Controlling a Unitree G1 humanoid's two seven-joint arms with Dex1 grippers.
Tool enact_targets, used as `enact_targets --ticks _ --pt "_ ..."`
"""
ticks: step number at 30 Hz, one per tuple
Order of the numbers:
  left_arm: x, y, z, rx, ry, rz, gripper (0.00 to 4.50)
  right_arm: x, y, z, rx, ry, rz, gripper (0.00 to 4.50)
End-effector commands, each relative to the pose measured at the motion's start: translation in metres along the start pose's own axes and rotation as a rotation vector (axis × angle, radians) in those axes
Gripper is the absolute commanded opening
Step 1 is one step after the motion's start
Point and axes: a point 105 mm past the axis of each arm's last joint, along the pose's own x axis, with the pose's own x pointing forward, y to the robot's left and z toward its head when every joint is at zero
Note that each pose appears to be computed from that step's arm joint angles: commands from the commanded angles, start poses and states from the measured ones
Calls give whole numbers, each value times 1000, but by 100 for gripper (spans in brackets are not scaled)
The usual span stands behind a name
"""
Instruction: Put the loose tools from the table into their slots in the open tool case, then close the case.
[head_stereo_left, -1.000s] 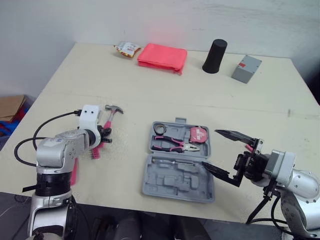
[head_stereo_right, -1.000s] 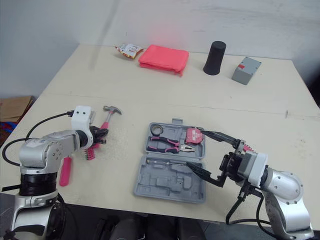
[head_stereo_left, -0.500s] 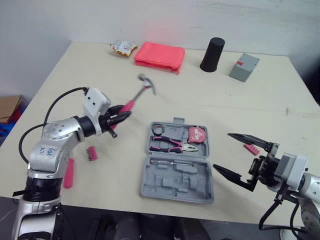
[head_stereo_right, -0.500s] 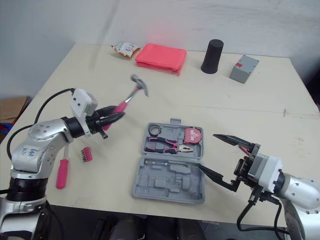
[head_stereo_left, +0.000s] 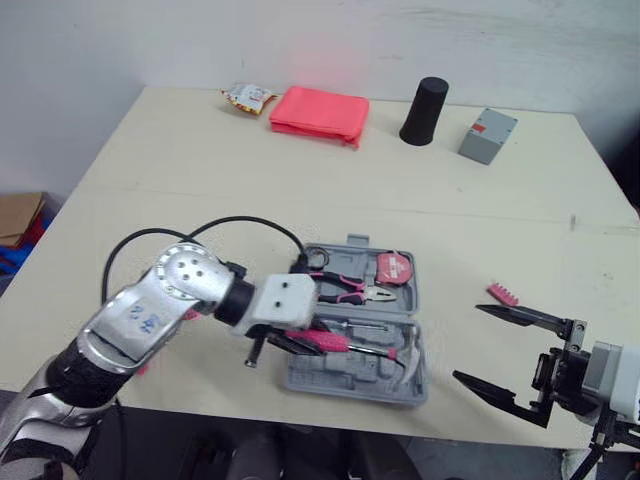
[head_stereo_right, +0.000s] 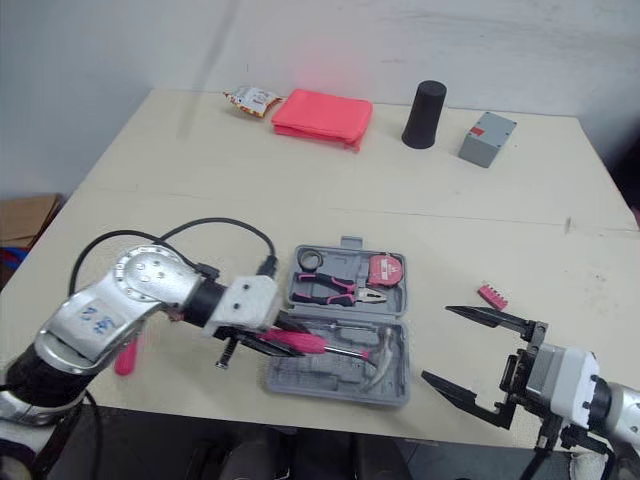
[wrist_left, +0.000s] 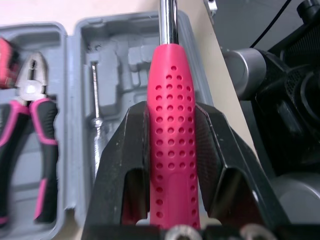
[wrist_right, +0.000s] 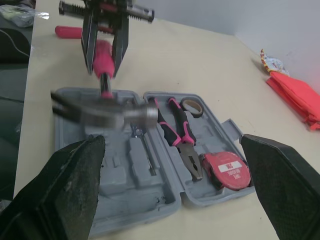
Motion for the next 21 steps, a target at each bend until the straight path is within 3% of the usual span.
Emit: enact_targets --ticks 1,21 --pt "7 3 -3 -18 94 32 56 3 2 11 -14 -22 -8 450" --pt "44 26 -18 -51 267 107 56 15 0 23 -31 -13 -30 450"
